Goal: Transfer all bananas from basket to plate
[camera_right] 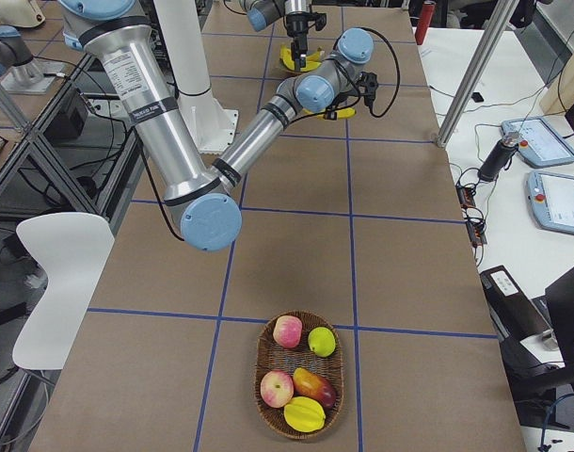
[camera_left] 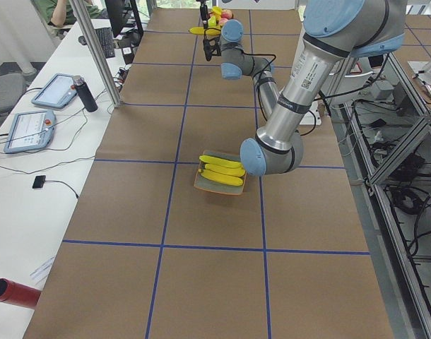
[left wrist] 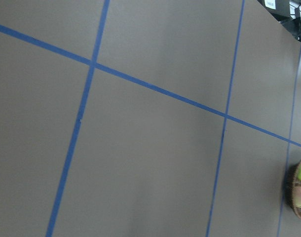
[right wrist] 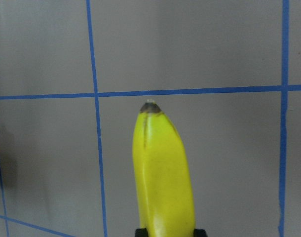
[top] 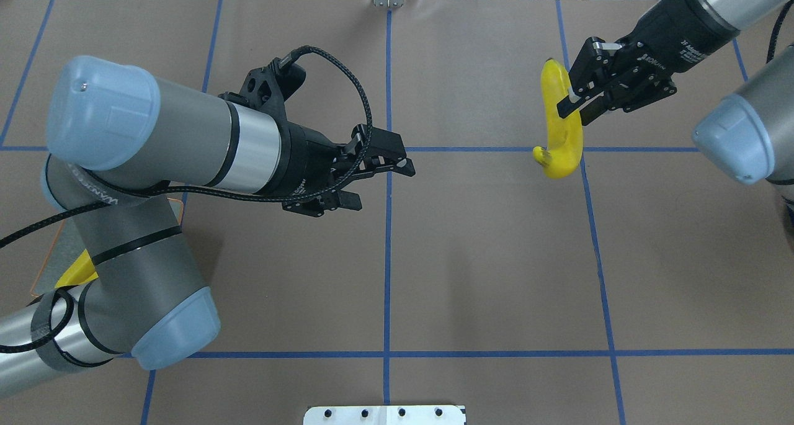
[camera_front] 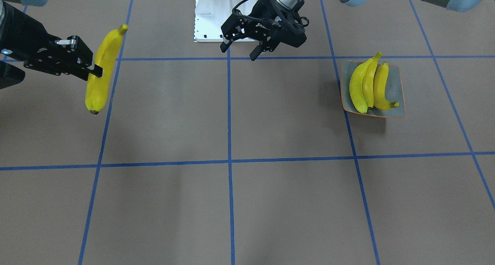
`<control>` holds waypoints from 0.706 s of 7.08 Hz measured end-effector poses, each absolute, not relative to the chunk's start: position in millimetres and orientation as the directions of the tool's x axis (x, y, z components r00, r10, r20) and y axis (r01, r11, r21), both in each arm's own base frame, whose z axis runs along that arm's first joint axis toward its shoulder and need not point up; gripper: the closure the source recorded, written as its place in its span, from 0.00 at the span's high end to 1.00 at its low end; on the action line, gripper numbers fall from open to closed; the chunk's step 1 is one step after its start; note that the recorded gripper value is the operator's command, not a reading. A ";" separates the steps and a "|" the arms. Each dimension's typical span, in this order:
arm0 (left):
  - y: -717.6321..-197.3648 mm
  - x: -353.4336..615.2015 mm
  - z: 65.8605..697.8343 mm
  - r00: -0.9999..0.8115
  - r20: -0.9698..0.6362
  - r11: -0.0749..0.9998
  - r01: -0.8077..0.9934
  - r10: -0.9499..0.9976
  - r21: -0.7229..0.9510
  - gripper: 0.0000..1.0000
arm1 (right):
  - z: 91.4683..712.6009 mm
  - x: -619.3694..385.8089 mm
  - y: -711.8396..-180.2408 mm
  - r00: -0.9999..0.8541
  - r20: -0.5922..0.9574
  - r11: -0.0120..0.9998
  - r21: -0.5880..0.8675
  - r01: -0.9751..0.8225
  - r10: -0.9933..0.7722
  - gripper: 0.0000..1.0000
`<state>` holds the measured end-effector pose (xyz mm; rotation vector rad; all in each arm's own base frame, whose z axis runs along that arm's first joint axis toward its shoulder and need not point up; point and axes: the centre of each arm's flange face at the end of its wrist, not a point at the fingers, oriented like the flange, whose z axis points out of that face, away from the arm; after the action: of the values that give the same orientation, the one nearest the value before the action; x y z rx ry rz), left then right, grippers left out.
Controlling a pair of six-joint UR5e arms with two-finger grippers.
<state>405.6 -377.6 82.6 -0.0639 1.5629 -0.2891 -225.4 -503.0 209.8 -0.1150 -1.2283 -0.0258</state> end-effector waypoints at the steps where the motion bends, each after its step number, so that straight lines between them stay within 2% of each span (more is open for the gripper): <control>1: -375.3 403.8 77.9 -0.066 -0.963 0.955 0.126 -0.262 -0.268 1.00 | 198.7 -236.7 -498.5 0.328 0.943 0.994 -0.080 0.081 0.049 0.00; 3: -375.9 405.0 74.0 -0.155 -0.926 0.929 0.089 -0.343 -0.359 1.00 | 178.3 -258.0 -489.3 0.323 0.946 0.994 -0.067 0.085 0.036 0.00; 5: -376.2 405.8 68.3 -0.185 -0.917 0.926 0.074 -0.353 -0.371 1.00 | 166.3 -282.0 -475.8 0.311 0.950 0.994 -0.014 0.111 -0.021 0.00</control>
<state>405.8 -376.2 68.3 -0.2127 1.7188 -0.3866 -282.0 -475.8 166.3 -0.0819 -1.2516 -0.0872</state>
